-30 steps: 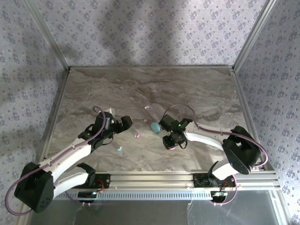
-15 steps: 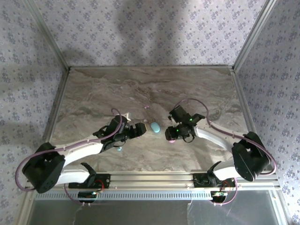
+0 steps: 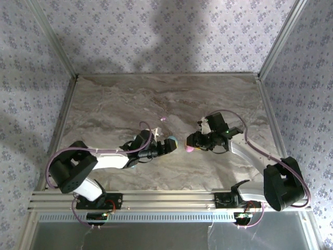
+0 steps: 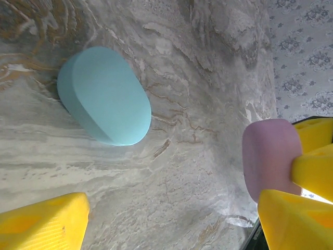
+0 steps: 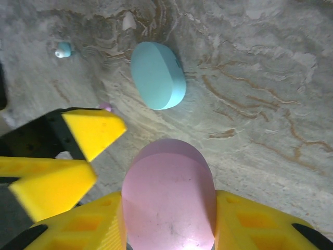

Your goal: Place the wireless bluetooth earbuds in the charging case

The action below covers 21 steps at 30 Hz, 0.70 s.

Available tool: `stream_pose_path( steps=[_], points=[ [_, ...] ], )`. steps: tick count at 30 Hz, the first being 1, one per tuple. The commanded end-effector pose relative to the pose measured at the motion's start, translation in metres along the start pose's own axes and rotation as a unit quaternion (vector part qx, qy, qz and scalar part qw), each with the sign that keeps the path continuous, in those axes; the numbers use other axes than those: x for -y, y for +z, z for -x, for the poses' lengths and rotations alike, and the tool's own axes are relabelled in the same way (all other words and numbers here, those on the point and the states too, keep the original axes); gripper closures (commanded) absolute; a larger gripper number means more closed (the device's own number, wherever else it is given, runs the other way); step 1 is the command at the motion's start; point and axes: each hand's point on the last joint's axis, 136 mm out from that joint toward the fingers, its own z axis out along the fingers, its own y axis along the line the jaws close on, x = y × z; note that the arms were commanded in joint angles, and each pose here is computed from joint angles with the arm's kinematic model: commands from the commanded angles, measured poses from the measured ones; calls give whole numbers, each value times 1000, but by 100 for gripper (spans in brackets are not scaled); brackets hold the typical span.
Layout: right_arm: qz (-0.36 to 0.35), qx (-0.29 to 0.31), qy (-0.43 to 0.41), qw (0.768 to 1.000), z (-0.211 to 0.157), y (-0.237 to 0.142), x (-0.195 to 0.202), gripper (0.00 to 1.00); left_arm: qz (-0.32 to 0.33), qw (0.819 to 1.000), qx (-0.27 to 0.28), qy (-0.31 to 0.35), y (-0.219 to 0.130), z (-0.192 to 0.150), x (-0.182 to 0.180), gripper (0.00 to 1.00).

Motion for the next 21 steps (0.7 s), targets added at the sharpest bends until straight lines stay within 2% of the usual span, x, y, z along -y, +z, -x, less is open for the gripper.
stream_pose_path(
  steps=[1,21],
  points=[
    [47,-7,23,999,-3,-6,-13,59,-63,998,7,1,4,8,35,15],
    [87,-5,47,995,-3,-6,-22,60,-95,995,-11,-4,16,-3,45,13]
  ],
)
